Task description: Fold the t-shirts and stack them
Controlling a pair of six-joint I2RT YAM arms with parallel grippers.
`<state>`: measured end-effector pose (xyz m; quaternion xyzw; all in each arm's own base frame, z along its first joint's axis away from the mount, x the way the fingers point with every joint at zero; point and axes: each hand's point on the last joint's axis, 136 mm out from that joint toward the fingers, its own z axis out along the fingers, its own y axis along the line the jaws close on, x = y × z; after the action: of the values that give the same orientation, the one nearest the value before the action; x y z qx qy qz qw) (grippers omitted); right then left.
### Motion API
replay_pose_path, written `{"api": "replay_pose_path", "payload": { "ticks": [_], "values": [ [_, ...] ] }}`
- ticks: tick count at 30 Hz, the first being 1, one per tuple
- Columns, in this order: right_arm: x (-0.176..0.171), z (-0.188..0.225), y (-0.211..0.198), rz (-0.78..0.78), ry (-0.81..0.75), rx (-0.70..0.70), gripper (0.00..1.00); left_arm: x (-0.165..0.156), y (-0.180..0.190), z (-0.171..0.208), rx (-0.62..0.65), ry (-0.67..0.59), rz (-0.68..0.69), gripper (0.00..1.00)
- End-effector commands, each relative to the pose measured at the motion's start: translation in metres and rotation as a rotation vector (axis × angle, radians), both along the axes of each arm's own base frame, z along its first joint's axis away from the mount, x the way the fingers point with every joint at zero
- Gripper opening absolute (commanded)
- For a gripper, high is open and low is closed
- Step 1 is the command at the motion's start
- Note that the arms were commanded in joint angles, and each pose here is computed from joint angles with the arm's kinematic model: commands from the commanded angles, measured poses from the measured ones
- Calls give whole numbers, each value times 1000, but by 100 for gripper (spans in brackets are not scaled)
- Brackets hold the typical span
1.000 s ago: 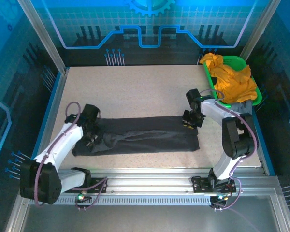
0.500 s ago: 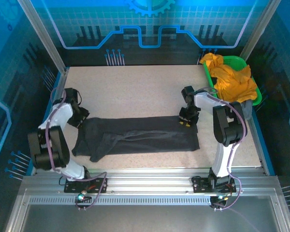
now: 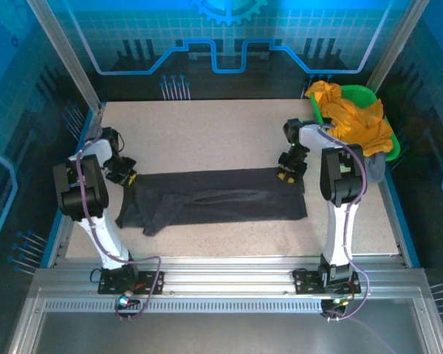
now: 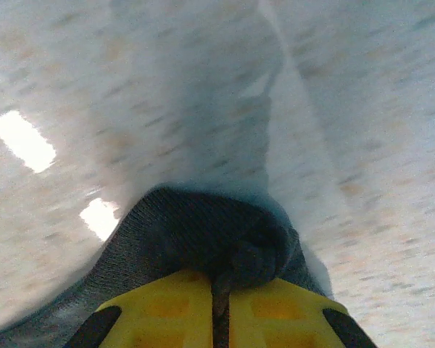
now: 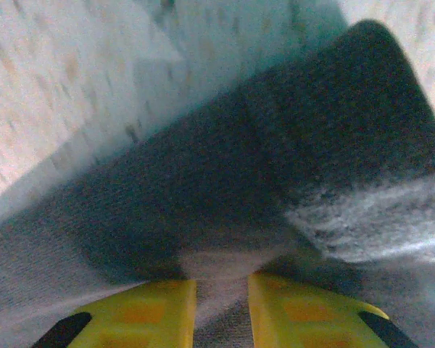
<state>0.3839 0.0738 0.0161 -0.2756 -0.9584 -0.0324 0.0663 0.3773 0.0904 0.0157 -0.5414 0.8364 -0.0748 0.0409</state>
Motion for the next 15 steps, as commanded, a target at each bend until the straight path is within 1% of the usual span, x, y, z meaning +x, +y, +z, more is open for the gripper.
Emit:
{"api": "replay_pose_path", "payload": {
  "ticks": [1,3,5,6,9,10,11,13,15],
  "values": [
    [25,-24,-29,-49,15,-32,28,35,7,-8,-31,-62,-21,11],
    [48,-28,-25,-35,-20,26,28,50,10,-4,-34,-83,-30,11],
    [73,-18,-20,9,-78,58,28,58,13,3,-29,-92,-31,15],
    [81,-12,-19,34,-99,50,28,62,15,10,-18,-105,-36,21],
    [97,21,-14,85,-199,53,32,61,26,40,66,-142,-38,43],
    [100,34,-10,100,-241,57,35,59,27,54,105,-160,-48,46],
    [101,49,-6,115,-286,60,37,56,28,66,144,-176,-56,48],
    [98,78,7,164,-373,69,43,51,13,92,188,-239,-104,49],
    [92,99,31,230,-456,126,46,51,-18,102,159,-315,-182,47]
  ]
}}
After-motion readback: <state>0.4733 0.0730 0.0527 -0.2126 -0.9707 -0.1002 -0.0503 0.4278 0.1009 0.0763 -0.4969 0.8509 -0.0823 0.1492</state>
